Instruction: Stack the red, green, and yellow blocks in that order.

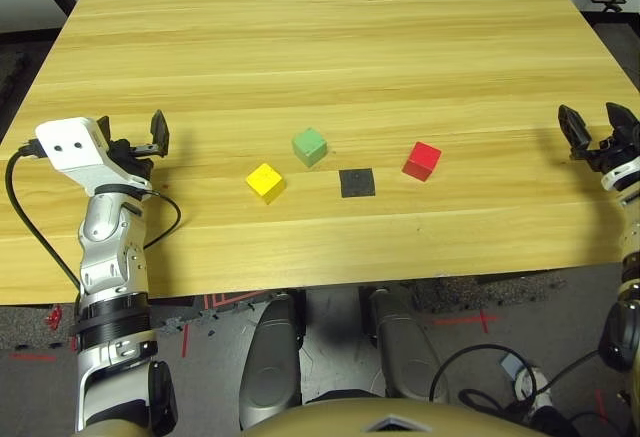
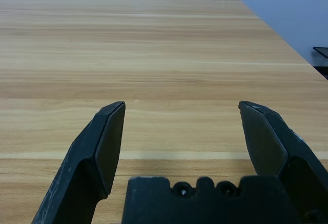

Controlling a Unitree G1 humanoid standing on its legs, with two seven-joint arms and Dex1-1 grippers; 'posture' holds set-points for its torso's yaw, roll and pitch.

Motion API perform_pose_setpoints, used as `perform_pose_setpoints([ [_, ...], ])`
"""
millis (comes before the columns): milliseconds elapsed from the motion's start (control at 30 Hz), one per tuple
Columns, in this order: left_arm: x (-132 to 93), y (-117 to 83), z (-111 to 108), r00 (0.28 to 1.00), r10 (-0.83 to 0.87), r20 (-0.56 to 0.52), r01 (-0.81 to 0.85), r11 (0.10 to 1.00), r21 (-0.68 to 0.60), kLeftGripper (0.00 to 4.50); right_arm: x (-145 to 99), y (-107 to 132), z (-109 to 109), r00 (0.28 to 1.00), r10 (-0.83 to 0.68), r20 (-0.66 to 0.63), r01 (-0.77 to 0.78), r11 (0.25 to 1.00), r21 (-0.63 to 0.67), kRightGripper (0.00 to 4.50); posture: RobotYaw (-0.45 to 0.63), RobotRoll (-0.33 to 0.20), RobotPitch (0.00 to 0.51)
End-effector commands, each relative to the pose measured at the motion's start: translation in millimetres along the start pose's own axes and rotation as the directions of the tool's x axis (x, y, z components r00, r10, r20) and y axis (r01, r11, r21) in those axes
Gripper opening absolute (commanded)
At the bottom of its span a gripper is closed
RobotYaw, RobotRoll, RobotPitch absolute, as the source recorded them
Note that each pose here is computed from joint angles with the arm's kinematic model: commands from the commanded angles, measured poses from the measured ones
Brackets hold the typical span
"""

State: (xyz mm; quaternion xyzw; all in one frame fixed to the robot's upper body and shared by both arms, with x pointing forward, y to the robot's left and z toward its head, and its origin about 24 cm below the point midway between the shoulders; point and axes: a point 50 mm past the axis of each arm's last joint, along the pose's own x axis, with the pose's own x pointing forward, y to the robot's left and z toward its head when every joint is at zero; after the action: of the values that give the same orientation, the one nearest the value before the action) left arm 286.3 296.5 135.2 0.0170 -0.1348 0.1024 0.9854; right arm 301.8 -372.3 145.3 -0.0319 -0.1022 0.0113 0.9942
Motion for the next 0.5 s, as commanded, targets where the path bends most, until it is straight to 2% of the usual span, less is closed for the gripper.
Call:
perform_pose_setpoints([
  [33,-2,2,0,1.0,0.006,-0.008,-0.006,1.0,0.006,4.46,0,-6,5,1.0,-0.016,-0.003,0.016,1.0,-0.004,4.5,-0.07,-0.074,0.269],
  [133,-3,0,-1,1.0,-0.007,-0.01,0.007,1.0,0.005,4.46,3,-5,7,1.0,-0.011,0.0,0.011,1.0,-0.007,4.5,-0.07,-0.068,0.268],
  [233,4,4,7,1.0,-0.024,0.007,0.024,1.0,0.014,4.46,12,0,12,1.0,0.024,0.007,-0.024,1.0,-0.008,4.5,-0.06,-0.069,0.272],
  [367,13,9,16,0.998,-0.065,0.023,0.064,0.998,0.024,4.46,24,9,19,0.997,0.074,0.019,-0.074,0.997,0.0,4.5,0.0,-0.049,0.245],
  [500,31,11,35,0.977,-0.21,0.025,0.21,0.978,-0.002,4.46,36,18,31,0.987,0.158,0.021,-0.158,0.987,-0.006,4.5,0.07,-0.021,0.233],
])
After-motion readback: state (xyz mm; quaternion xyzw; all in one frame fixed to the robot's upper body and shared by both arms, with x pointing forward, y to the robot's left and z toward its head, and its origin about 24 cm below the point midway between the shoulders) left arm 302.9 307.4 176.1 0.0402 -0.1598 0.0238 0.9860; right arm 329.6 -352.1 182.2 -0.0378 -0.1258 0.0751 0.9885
